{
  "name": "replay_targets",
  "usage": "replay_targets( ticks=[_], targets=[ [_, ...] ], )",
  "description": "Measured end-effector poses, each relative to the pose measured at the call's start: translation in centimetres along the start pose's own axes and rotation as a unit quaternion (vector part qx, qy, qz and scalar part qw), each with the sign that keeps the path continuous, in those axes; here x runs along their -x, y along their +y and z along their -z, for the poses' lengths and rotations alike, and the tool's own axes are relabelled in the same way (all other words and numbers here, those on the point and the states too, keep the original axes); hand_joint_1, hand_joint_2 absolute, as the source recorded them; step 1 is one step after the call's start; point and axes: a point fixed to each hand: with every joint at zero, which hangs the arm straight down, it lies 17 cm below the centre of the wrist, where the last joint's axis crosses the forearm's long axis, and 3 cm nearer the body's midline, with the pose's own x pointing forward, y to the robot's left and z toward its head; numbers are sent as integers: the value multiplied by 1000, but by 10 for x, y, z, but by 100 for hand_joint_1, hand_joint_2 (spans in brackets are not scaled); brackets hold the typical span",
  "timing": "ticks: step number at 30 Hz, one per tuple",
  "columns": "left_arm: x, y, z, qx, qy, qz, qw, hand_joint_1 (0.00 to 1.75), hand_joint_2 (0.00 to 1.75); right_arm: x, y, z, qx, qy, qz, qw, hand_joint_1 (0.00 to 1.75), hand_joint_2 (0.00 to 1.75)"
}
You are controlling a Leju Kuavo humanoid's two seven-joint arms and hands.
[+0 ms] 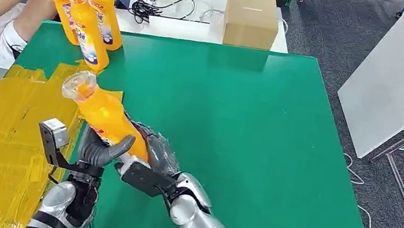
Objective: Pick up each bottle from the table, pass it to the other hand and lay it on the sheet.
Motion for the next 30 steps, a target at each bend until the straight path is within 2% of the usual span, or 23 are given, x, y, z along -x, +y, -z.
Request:
replay_targets(
  ticks=[6,8,12,14,16,18,20,21,24,26,27,30],
  targets=[
    [-19,28,12,-53,-35,41,997,175,175,-5,2,-8,26,-7,4,1000,0,175],
    [-34,40,15,-81,-74,111,988,175,175,-17,-1,-10,39,-19,-4,999,0,175],
    [-69,48,19,-119,-149,249,950,175,175,-40,-17,-14,67,-44,-11,997,0,175],
    [-87,47,16,-138,-196,359,902,175,175,-54,-37,-17,97,-63,-18,993,0,175],
    [-99,30,13,-119,-243,457,847,175,175,-66,-58,-22,130,-82,-20,988,0,175],
    [-103,3,11,-66,-291,582,756,175,175,-79,-86,-30,169,-99,-18,981,0,175],
    [-99,-2,13,-38,-300,659,688,175,175,-89,-107,-37,195,-112,-20,974,0,175],
    [-99,1,14,-39,-298,672,677,175,175,-92,-112,-40,202,-116,-21,972,0,175],
    [-110,22,15,-79,-285,660,690,175,175,-98,-124,-47,216,-124,-24,968,0,175],
    [-112,26,15,-86,-283,663,687,175,175,-102,-129,-49,221,-130,-27,966,0,175],
    [-110,27,16,-82,-277,680,674,175,175,-105,-133,-51,228,-136,-27,964,0,175],
    [-97,34,25,-61,-242,769,589,175,175,-114,-155,-64,265,-151,-29,952,0,175]
  ],
)
